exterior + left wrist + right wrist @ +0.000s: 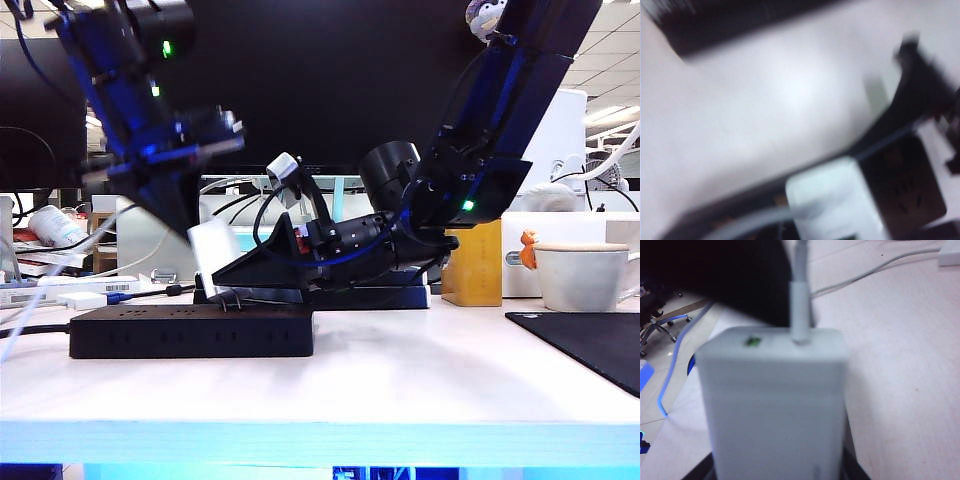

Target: Plug the white charger into the left socket.

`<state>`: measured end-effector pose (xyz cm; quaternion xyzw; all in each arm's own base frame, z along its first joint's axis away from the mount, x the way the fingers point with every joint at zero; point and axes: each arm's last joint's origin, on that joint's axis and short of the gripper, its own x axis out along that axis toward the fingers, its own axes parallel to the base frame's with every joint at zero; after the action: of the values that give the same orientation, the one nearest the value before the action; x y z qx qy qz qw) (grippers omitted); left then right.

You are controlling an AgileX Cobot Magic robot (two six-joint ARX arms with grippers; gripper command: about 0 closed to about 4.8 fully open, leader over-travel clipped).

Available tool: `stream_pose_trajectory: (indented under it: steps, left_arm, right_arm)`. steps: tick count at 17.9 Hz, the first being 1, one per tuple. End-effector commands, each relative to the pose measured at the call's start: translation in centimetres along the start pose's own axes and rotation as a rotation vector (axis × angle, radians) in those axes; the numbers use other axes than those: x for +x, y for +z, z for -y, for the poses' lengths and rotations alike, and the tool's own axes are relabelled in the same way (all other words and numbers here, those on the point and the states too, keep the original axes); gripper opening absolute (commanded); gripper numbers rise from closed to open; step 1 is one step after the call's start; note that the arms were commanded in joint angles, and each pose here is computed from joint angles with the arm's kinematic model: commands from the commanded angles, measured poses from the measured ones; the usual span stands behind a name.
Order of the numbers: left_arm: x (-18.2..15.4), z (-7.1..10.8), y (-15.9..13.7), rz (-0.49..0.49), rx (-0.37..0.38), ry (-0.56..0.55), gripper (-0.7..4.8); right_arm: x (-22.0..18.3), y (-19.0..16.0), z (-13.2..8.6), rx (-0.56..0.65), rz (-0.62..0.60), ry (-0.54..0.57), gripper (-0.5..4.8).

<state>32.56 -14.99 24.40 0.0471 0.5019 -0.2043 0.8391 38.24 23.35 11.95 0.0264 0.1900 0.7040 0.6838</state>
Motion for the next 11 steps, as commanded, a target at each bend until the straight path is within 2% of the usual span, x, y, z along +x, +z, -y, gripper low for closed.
stream_pose_trajectory:
  steps: [1,11]
  left_arm:
    - [0.09,0.31,-0.10,-0.015,-0.005,-0.066,0.13]
    - [0.08,0.38,-0.15,-0.021,-0.005,-0.088,0.13]
  right_arm:
    - [0.05,0.24,-0.15,-0.001,0.003,0.011,2.83]
    - [0.02,1.13,-0.09,-0.035,0.050,0.006,2.82]
